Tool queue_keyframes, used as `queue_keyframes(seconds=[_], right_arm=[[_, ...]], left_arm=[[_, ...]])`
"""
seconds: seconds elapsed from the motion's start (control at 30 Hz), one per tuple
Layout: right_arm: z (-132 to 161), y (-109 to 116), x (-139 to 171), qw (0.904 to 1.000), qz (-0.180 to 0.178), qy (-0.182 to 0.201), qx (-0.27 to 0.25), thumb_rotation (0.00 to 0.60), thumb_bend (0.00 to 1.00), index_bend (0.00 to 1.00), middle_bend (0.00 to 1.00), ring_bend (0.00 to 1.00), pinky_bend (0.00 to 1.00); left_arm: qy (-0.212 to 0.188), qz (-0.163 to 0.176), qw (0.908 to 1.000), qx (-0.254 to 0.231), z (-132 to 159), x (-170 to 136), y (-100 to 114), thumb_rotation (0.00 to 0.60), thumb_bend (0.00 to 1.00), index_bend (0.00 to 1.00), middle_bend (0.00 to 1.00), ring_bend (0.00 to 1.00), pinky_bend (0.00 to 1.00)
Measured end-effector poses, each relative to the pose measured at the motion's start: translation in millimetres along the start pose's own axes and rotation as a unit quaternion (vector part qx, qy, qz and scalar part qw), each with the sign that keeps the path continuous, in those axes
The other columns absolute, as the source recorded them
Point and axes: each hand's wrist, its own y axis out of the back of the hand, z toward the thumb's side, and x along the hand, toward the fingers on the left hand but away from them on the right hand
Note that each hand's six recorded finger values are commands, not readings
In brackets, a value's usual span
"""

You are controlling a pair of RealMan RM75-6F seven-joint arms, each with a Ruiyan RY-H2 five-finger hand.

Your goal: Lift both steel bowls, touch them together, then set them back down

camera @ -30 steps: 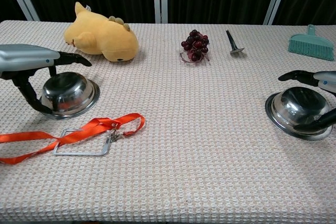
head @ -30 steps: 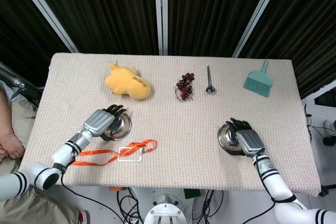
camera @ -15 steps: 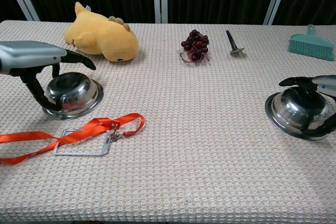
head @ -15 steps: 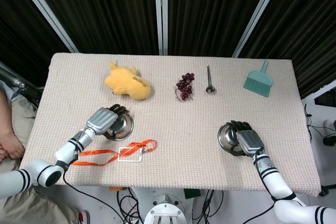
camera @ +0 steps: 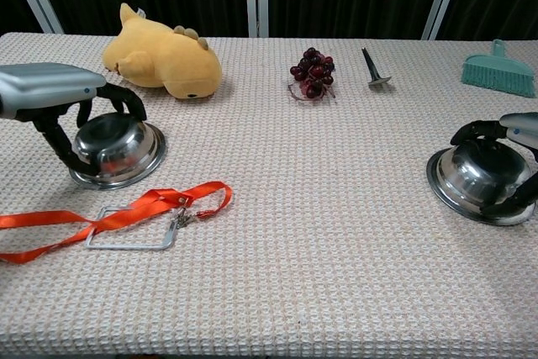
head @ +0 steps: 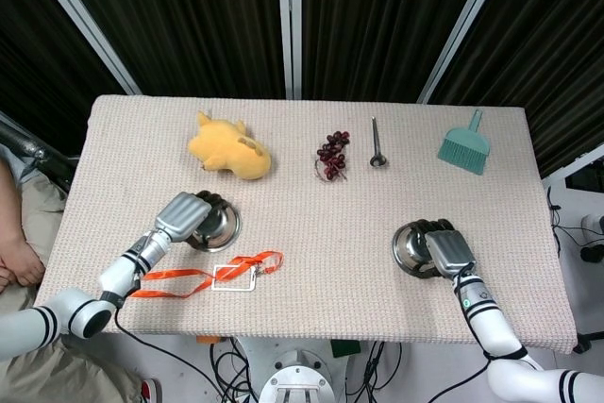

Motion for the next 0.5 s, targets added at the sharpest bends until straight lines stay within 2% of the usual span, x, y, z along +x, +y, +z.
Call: queue_keyframes(seconds=[0.07,0.17,0.33,0.43,0.5], right_arm=[[1,1,0,1.0,-0.009,0.002,0.002,0.6,0.42,0.62,0.46,0.4,0.28],[3,4,0,0.9998,-0.019,0.006,0.001,0.6,0.45,0.7,0.51,0.44,0.29],[3,18,4,0.9982,-0.054,0.012,-0.022,0.6,0.47,0.75,0.55,0.48,0.29],[4,34,8,0.9939,-0.091,0.025,-0.057,0.6,0.47,0.79,0.57,0.5,0.3],[4,47,10,0.9874,-0.121,0.037,-0.094,0.6,0.48,0.8,0.58,0.51,0.32]], left_arm=[[0.002,0.01,0.9999,-0.008,-1,-1,3,0.6,0.06,0.59,0.53,0.32,0.56],[0.006,0.026,0.9992,-0.029,-4,-4,8,0.6,0.06,0.61,0.53,0.33,0.57],[0.016,0.071,0.9942,-0.08,-14,-14,27,0.6,0.06,0.61,0.53,0.34,0.58],[0.023,0.115,0.9843,-0.131,-23,-23,44,0.6,0.06,0.62,0.54,0.35,0.58],[0.024,0.151,0.9722,-0.177,-28,-30,57,0.6,0.06,0.62,0.55,0.35,0.58]])
